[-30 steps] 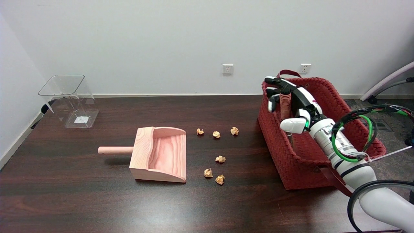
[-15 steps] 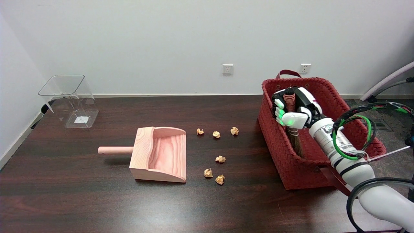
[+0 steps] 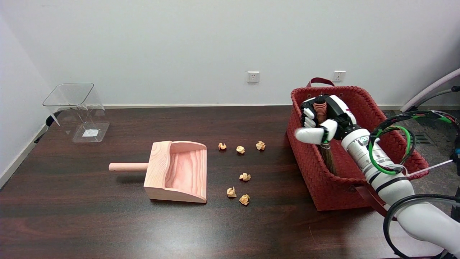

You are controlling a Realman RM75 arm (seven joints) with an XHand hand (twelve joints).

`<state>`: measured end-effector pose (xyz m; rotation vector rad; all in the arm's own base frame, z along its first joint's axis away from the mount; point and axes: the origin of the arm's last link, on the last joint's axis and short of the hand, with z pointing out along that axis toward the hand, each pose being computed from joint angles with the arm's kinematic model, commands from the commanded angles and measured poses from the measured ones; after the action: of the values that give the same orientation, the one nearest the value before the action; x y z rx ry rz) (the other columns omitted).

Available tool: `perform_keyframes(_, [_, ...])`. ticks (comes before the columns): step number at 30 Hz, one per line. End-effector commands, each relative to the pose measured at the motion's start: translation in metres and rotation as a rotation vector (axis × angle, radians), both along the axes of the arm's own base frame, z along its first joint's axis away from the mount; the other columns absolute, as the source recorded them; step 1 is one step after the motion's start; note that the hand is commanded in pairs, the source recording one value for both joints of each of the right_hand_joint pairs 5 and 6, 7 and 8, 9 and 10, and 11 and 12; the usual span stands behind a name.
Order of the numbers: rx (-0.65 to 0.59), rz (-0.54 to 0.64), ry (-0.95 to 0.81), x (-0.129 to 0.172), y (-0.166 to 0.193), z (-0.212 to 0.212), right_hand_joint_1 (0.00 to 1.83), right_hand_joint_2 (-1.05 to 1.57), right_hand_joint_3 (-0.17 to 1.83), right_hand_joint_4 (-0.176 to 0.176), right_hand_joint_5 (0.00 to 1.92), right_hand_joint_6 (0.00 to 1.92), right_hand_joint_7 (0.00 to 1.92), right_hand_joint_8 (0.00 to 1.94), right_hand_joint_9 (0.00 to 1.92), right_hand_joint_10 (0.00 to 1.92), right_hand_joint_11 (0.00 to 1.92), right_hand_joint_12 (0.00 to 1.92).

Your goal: Pick up the broom by its handle.

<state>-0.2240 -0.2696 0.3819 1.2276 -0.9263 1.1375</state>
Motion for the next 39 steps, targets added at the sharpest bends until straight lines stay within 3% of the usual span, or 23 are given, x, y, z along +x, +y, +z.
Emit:
perform_keyframes(1, [-0.003,0.033,0.065,0.008,-0.008,-0.003,1.37,0.43,1.14,0.0,1.92,1.92,1.92,1.92,1.92,1.92,1.92,1.92])
perform_keyframes(7, [-0.007,0.049,0.058,0.013,-0.012,-0.001,1.42,0.99,0.73,0.0,1.92,1.92,1.92,1.92,1.92,1.92,1.92,1.92])
perform_keyframes(13, [-0.022,0.093,0.067,0.027,-0.017,0.004,1.39,1.15,0.54,0.0,1.92,1.92,1.92,1.92,1.92,1.92,1.92,1.92])
perform_keyframes(33, [-0.069,0.365,0.125,0.122,-0.036,0.026,1.34,1.31,0.41,0.0,1.92,1.92,1.92,1.92,1.92,1.92,1.92,1.92])
perform_keyframes(39, [-0.08,0.432,0.114,0.138,-0.039,0.025,1.32,1.34,0.38,0.0,1.92,1.92,1.92,1.92,1.92,1.92,1.92,1.92])
